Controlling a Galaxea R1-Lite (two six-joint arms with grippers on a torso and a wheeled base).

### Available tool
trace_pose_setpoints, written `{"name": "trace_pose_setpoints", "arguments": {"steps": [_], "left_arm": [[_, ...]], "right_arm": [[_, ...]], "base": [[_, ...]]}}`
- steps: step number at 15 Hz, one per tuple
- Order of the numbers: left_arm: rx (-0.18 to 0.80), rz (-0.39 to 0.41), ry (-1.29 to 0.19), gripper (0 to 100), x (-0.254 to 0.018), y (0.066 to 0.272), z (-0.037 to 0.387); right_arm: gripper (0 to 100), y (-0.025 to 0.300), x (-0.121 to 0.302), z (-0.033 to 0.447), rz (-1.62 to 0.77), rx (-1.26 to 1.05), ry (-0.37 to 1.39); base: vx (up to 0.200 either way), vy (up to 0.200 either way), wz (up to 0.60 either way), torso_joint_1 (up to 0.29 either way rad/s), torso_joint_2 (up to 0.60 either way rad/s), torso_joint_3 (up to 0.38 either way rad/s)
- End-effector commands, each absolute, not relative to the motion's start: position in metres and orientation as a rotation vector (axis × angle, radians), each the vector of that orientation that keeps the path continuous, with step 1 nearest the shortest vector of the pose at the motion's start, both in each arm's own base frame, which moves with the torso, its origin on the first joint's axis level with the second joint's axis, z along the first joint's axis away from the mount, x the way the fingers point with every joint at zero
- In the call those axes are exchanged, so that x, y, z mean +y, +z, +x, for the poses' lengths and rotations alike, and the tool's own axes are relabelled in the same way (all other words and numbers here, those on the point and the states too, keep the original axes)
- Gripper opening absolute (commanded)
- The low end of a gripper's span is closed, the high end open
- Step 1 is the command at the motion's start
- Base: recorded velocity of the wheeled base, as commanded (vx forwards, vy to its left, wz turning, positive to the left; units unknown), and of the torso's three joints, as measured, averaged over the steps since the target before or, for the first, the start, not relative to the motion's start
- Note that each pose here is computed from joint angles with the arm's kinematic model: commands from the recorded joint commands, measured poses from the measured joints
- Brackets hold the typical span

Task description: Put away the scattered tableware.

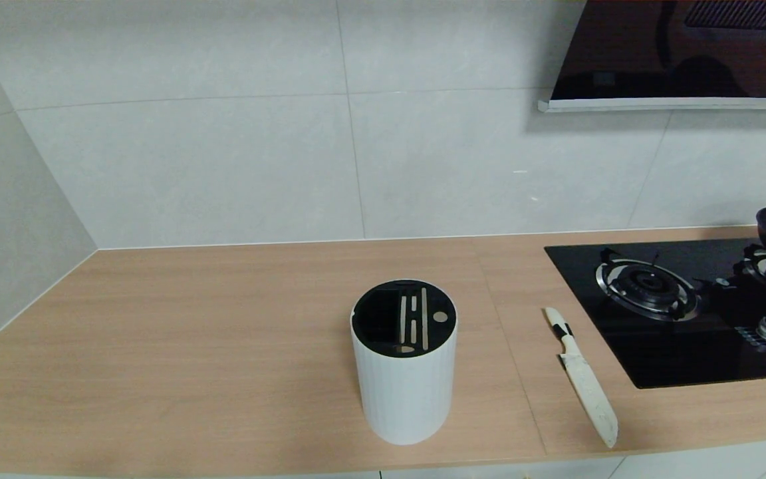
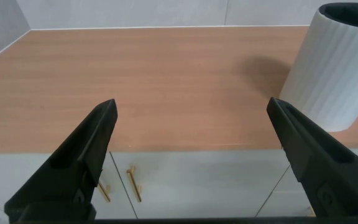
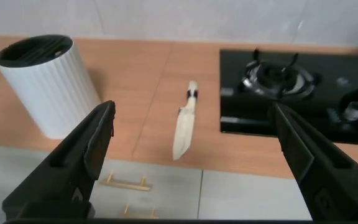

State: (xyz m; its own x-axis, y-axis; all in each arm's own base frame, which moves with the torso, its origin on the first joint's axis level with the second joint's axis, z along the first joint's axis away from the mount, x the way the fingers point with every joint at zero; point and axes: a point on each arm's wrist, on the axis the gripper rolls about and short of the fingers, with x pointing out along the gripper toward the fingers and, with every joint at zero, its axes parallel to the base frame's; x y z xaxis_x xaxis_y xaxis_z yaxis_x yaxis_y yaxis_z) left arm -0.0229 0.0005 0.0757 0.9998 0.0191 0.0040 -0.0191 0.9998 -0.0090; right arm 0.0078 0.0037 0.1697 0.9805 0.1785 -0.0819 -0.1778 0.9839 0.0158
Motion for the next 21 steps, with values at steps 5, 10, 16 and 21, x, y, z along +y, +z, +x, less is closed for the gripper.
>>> {"name": "trace_pose_setpoints", "arguments": {"steps": [5,10,16,21], "left_arm": [[-0.003,-0.009,0.02,100,0.001,0.076,-0.023],[-0.003,-0.009,0.018,100,0.0,0.076,-0.023],[-0.003,-0.011,0.02,100,0.001,0.076,-0.023],[-0.003,-0.011,0.02,100,0.001,0.076,-0.023]], "right_arm": [[100,0.2,0.014,0.119,0.024,0.3,0.218],[100,0.202,0.036,0.178,-0.005,0.366,0.255],[100,0.162,0.053,0.246,-0.032,0.419,0.239],[100,0.124,0.057,0.27,-0.052,0.496,0.177]], "base": [[0.0,0.0,0.0,0.0,0.0,0.0],[0.0,0.0,0.0,0.0,0.0,0.0],[0.0,0.0,0.0,0.0,0.0,0.0],[0.0,0.0,0.0,0.0,0.0,0.0]]}}
